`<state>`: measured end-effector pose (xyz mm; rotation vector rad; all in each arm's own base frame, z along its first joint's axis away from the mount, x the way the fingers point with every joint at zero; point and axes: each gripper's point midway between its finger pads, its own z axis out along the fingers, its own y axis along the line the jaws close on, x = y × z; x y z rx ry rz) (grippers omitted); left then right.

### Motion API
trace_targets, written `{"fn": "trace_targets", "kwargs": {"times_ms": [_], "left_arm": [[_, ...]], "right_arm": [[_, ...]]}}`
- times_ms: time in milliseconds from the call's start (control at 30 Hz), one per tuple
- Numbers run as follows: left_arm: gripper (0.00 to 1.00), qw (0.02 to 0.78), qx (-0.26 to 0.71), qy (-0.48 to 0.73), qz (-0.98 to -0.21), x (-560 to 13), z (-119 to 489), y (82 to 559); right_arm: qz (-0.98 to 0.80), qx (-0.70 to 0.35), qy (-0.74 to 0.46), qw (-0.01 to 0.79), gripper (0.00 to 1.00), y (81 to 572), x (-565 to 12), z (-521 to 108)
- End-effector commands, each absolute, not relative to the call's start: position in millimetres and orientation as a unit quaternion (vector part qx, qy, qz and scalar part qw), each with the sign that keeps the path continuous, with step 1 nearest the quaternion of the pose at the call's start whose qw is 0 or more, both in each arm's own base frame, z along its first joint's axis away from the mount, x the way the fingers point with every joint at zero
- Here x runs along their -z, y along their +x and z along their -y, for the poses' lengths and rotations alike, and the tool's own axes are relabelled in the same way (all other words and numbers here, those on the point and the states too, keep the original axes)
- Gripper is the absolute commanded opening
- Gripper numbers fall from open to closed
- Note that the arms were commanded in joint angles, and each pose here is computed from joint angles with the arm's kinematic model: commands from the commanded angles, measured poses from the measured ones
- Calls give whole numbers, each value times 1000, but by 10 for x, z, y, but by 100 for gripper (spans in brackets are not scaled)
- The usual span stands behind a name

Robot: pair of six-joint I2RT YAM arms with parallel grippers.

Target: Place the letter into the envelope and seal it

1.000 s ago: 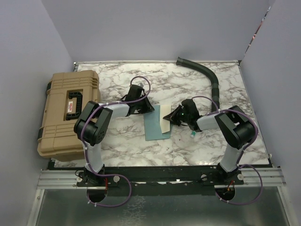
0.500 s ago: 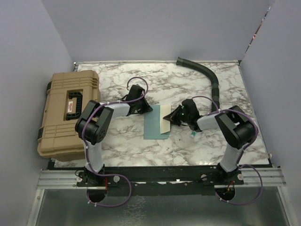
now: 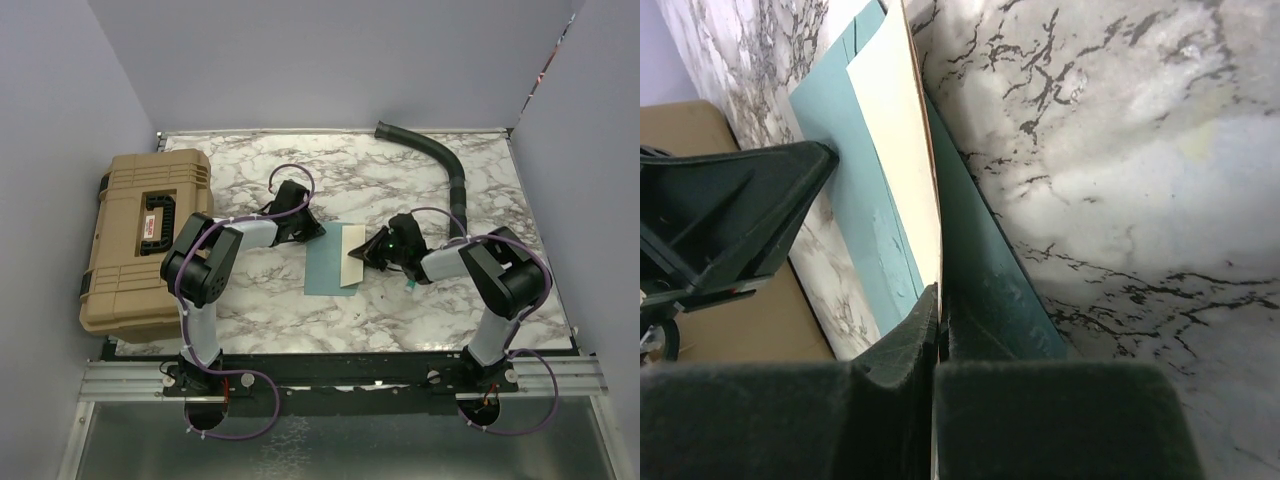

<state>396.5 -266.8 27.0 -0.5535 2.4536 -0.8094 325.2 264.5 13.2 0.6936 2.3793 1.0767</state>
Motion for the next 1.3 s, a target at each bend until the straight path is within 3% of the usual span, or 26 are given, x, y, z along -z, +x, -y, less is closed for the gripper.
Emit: {"fn": "trace_targets", "kwargs": {"times_ms": [0, 200, 367, 567, 767, 967, 1267], "left_arm": [[20, 235, 275, -195, -912, -204, 2613, 3891], [64, 245, 311, -157, -905, -729, 2671, 3792], [79, 224, 256, -138, -930, -729, 2412, 3480], [78, 150, 229, -155, -949, -391, 2226, 2955], [67, 98, 242, -153, -953, -243, 2270, 2721], [54, 61, 260, -156, -951, -197, 2376, 2642], [48, 46, 272, -154, -949, -166, 2532, 2612]], "right_arm": [[-898, -308, 270, 161, 0, 2809, 392, -2340], [-892, -311, 238, 228, 0, 3052, 220, -2333], [-872, -319, 178, 326, 0, 3233, -75, -2264], [-841, -347, 134, 392, 0, 3294, -298, -2274], [-830, -344, 122, 422, 0, 3379, -357, -2259], [-846, -333, 142, 390, 1, 3331, -161, -2248], [-870, -341, 165, 317, 1, 3165, 98, -2345]]}}
